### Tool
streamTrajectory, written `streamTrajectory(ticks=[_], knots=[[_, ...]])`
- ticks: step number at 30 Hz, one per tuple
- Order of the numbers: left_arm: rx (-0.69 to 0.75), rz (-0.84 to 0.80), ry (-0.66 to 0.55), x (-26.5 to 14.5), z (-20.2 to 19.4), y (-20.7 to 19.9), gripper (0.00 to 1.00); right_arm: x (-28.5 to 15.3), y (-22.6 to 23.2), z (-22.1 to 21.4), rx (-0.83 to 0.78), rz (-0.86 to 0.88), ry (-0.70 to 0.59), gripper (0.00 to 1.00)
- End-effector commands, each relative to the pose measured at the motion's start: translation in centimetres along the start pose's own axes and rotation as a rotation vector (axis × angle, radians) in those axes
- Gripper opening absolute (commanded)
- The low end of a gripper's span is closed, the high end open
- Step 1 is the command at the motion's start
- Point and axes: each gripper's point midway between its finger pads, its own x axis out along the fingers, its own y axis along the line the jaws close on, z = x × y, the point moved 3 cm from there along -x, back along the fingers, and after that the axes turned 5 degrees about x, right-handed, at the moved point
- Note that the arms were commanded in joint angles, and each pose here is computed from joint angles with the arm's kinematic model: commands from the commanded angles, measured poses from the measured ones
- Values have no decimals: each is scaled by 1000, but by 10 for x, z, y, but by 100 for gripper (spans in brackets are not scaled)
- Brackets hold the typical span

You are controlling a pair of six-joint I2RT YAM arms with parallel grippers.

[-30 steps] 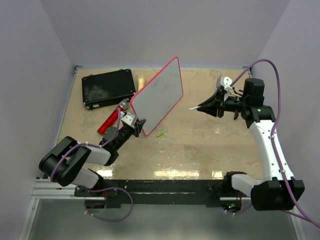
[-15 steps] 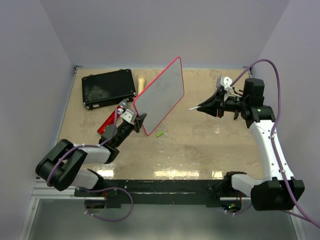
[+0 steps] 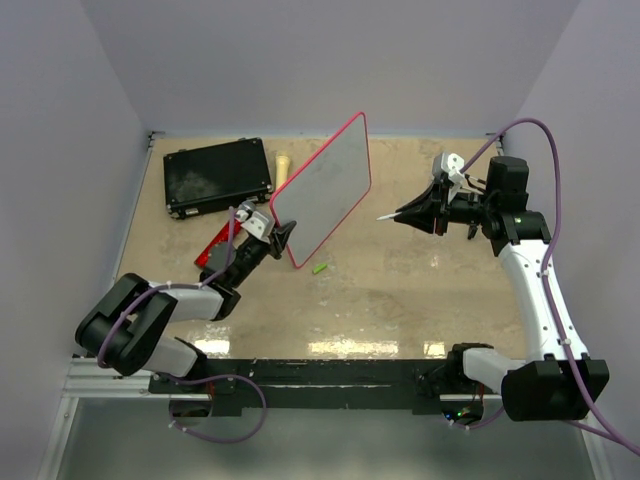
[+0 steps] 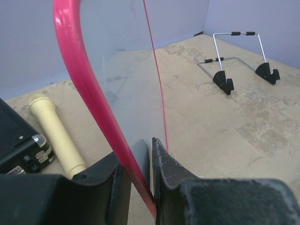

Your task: Write a sentence on the whiteboard

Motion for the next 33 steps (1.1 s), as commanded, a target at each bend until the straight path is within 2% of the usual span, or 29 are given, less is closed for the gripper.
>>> streamTrajectory(ticks=[1, 12, 18, 21, 25, 33], knots=[[6, -30, -138, 14, 33, 1, 25, 0, 4, 4, -18, 29, -20, 0], [-20, -63, -160, 21, 34, 2, 28, 0, 4, 4, -18, 32, -19, 0], [-17, -71, -162, 27, 35, 3, 26, 0, 4, 3, -17, 32, -19, 0], [-14, -77, -159, 30, 35, 3, 18, 0, 4, 2, -12, 33, -17, 0], [-6, -81, -162, 33, 37, 4, 0, 0, 4, 3, -17, 32, -18, 0], [-70, -53, -190, 43, 60, 16, 0, 0, 4, 2, -17, 31, -17, 0]])
